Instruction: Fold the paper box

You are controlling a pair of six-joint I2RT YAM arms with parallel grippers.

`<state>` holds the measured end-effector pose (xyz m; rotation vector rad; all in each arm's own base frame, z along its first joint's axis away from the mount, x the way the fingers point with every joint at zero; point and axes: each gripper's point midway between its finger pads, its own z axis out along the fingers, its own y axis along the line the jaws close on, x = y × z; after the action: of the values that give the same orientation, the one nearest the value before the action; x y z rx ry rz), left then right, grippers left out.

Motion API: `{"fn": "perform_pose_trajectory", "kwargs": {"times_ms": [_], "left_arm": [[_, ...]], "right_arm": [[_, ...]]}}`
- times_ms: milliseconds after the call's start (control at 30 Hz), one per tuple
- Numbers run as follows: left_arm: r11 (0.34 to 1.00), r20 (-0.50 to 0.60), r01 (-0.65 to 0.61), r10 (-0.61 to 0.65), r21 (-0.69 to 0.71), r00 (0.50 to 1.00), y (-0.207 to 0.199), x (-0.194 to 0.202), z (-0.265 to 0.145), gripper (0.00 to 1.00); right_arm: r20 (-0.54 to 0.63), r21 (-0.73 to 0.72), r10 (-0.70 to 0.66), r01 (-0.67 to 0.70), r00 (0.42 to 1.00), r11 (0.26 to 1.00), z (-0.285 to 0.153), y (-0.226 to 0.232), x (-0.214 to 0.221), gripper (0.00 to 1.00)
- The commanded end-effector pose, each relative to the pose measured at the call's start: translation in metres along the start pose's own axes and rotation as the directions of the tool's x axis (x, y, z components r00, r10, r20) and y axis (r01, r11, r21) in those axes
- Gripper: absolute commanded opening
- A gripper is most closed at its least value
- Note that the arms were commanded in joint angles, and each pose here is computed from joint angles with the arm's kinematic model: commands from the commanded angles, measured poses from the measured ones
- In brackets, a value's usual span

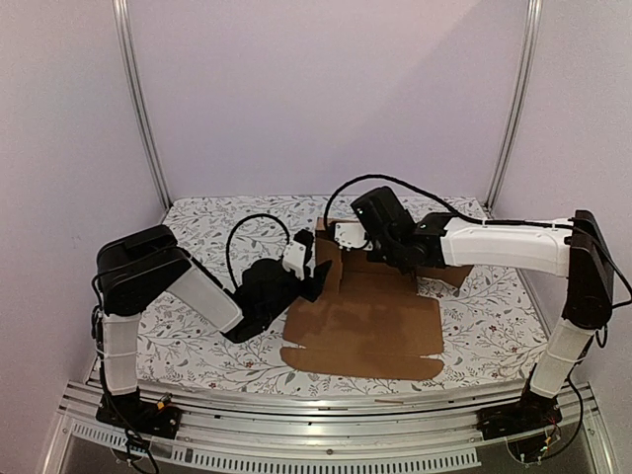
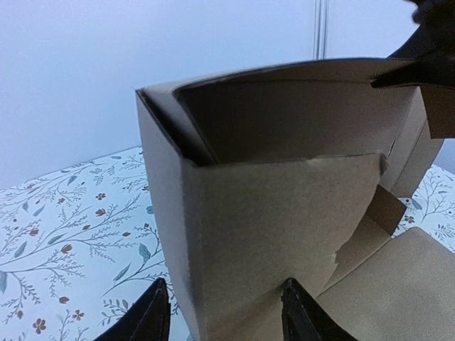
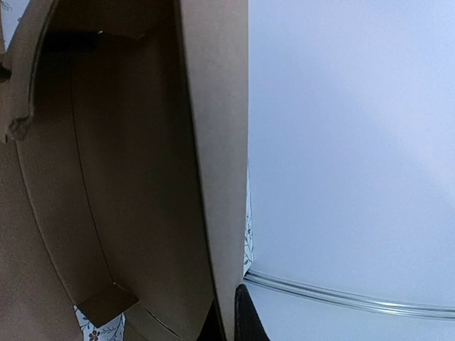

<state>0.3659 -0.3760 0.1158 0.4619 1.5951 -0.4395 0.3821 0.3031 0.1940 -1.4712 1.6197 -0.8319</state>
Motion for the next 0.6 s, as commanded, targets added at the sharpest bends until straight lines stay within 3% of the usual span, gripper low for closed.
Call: {"fn": "perform_pose_trajectory", "kwargs": {"times_ms": [0, 100, 267, 400, 567], "left_arm": [[1.0, 0.086, -0.011, 0.012, -0.007, 0.996, 0.001, -0.027, -0.007, 0.55], [0.998, 0.147, -0.059, 0.058, 0.006, 0.987, 0.001, -0.04, -0.021, 0.61], [0.983, 0.076, -0.15, 0.143, 0.103, 0.987, -0.014, -0.028, -0.022, 0.64], [0.967, 0.036, -0.152, 0.148, 0.202, 0.988, -0.028, -0.018, -0.03, 0.64], [0.967, -0.021, -0.138, 0.146, 0.216, 0.989, -0.027, -0.011, -0.034, 0.64]], "right_arm": [[0.083, -0.284, -0.108, 0.127, 0.991, 0.95, -0.018, 0.076, -0.003, 0.0], [0.087, -0.288, -0.098, 0.12, 0.991, 0.95, -0.024, 0.072, -0.002, 0.0], [0.097, -0.31, -0.086, 0.112, 0.992, 0.944, -0.029, 0.071, -0.005, 0.0], [0.124, -0.359, -0.088, 0.127, 0.988, 0.925, -0.035, 0.079, -0.008, 0.0], [0.14, -0.341, -0.149, 0.189, 0.979, 0.921, -0.032, 0.076, -0.011, 0.0]]}}
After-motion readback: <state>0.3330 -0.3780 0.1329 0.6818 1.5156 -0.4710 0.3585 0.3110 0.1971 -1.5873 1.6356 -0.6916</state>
